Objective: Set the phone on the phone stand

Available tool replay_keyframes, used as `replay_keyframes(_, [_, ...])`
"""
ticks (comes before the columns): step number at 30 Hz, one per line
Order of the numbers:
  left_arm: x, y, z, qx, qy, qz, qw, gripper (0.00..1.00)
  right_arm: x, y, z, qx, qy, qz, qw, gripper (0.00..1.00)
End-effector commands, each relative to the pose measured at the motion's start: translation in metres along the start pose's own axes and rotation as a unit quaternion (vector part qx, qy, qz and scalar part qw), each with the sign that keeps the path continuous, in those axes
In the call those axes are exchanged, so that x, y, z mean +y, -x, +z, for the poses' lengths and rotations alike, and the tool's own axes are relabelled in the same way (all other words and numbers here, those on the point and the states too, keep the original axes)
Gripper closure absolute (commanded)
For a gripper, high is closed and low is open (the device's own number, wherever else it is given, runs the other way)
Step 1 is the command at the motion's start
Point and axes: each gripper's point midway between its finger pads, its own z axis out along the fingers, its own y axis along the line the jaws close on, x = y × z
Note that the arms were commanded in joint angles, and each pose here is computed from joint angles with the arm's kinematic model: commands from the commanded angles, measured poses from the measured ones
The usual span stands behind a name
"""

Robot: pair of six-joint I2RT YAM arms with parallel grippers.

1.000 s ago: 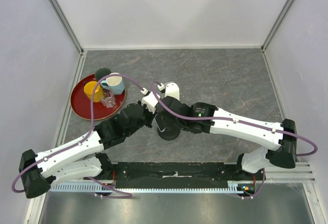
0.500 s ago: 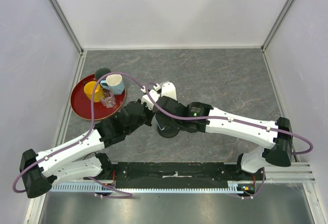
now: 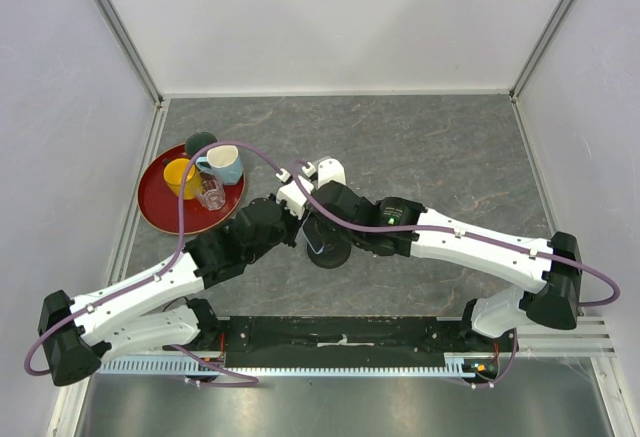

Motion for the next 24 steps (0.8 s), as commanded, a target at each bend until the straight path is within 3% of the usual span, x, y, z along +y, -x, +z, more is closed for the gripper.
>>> replay_keyframes(1, [0.016,0.046,-0.019,-0.066,0.030,-0.009,0.997,0.97,-0.088,-0.034,0.005,0.060,-0.147,-0.073,0.985,0.95])
replay_keyframes(7, [0.021,0.046,-0.020,-0.067,0.045,-0.015,0.997,0.98,-0.094,-0.032,0.004,0.054,-0.164,-0.056,0.983,1.00])
replay_keyframes(15, [0.049,0.046,-0.025,-0.071,0.128,-0.040,0.988,0.98,-0.127,-0.040,-0.012,0.049,-0.263,-0.015,0.963,1.00])
replay_keyframes(24, [0.057,0.045,-0.025,-0.072,0.156,-0.058,0.983,0.98,-0.128,-0.039,-0.009,0.041,-0.270,-0.008,0.962,1.00])
